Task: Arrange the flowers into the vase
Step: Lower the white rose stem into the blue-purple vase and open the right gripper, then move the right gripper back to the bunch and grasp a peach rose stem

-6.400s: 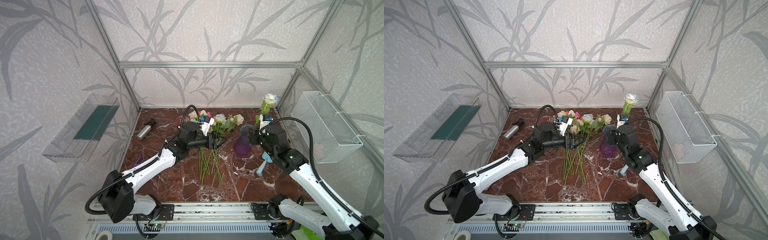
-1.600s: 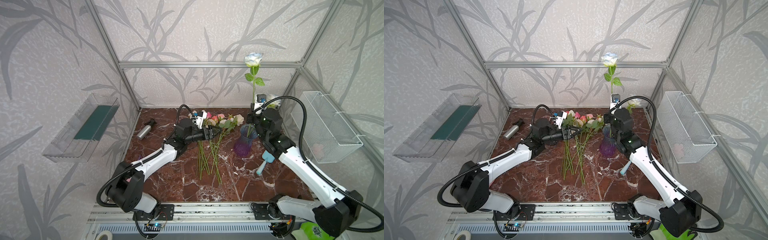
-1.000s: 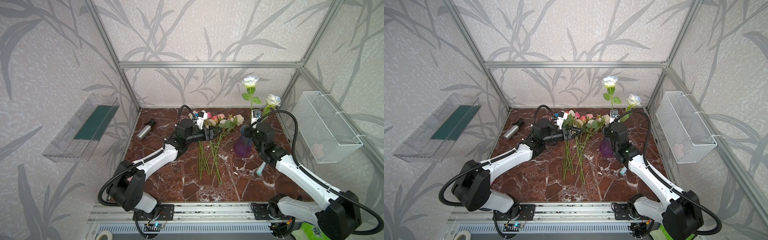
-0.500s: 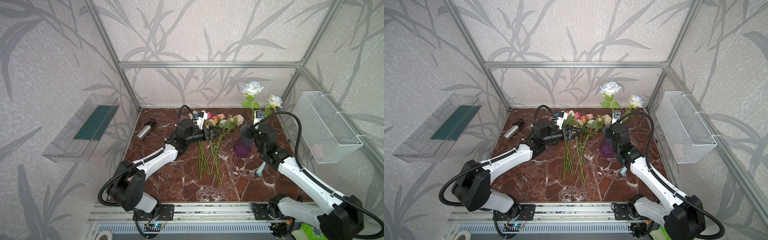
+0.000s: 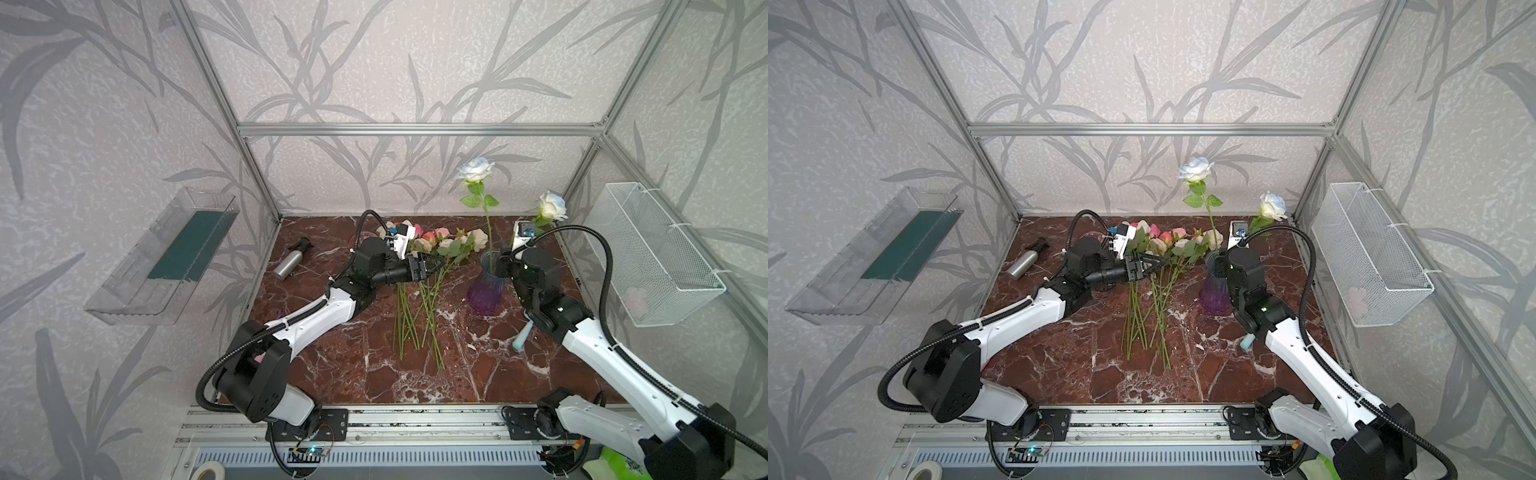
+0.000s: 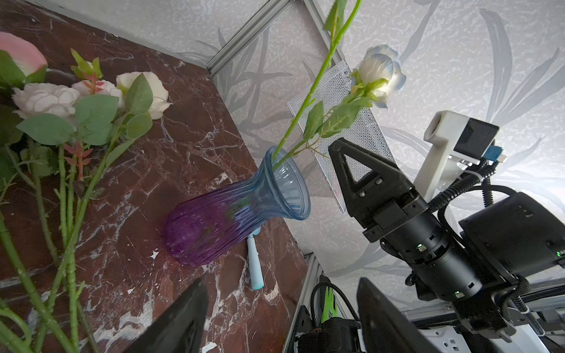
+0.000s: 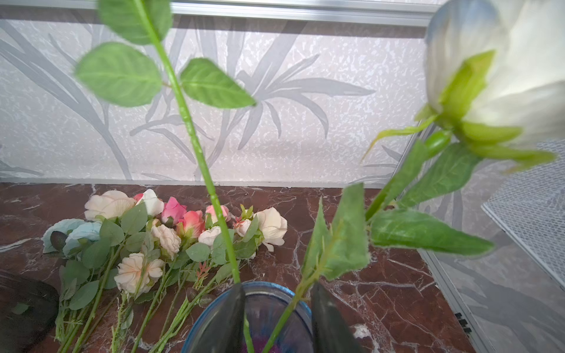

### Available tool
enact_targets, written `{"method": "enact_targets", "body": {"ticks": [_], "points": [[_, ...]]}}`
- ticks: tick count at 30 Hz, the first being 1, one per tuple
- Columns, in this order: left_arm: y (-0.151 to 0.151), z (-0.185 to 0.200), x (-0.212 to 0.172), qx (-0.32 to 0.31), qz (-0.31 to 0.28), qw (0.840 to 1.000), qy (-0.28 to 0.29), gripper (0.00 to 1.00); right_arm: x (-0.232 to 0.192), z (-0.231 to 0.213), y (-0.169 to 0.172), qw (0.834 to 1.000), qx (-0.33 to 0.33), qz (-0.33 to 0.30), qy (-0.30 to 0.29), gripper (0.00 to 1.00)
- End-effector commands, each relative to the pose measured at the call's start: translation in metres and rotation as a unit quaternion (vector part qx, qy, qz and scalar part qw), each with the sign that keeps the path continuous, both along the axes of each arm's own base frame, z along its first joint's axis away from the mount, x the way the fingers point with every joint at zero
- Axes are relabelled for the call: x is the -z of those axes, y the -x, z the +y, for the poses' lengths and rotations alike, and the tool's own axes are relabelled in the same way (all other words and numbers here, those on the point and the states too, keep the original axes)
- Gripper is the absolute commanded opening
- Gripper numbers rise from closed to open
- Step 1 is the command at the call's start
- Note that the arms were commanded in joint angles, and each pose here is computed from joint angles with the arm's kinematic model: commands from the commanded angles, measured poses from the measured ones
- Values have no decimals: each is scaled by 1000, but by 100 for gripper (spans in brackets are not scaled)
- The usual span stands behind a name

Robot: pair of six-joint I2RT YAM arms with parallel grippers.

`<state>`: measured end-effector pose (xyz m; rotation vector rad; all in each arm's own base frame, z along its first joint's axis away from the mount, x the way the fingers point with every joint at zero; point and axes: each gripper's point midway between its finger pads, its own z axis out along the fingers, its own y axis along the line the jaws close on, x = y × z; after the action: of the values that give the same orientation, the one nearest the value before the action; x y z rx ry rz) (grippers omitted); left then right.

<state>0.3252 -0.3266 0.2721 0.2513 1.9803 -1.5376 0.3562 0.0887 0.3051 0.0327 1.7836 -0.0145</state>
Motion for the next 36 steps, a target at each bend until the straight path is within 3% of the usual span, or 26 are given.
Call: {"method": "enact_targets", "body": {"ticks": [1, 10, 14, 19, 27, 32, 36], "points": [[2, -3, -9, 9, -14, 1000, 2, 78, -26, 0, 9, 1000, -3, -25, -19, 38], [-1, 7, -8, -18, -32, 999, -36, 77, -32, 41, 45, 998, -44, -22, -49, 37], [-13, 32, -3, -91, -51, 990, -97, 77, -22, 81, 62, 996, -78, -5, -50, 36], [-31, 93, -10, -237, -84, 955, -160, 76, 25, 135, 65, 990, -115, 72, -29, 32], [-29, 190, -38, -440, -123, 870, -188, 74, 99, 193, 50, 971, -144, 193, 6, 24], [-30, 229, -38, -504, -103, 843, -156, 73, 133, 221, 43, 957, -156, 244, 5, 24], [-36, 241, -33, -517, -83, 841, -135, 72, 160, 235, 39, 949, -150, 277, 3, 28]]}}
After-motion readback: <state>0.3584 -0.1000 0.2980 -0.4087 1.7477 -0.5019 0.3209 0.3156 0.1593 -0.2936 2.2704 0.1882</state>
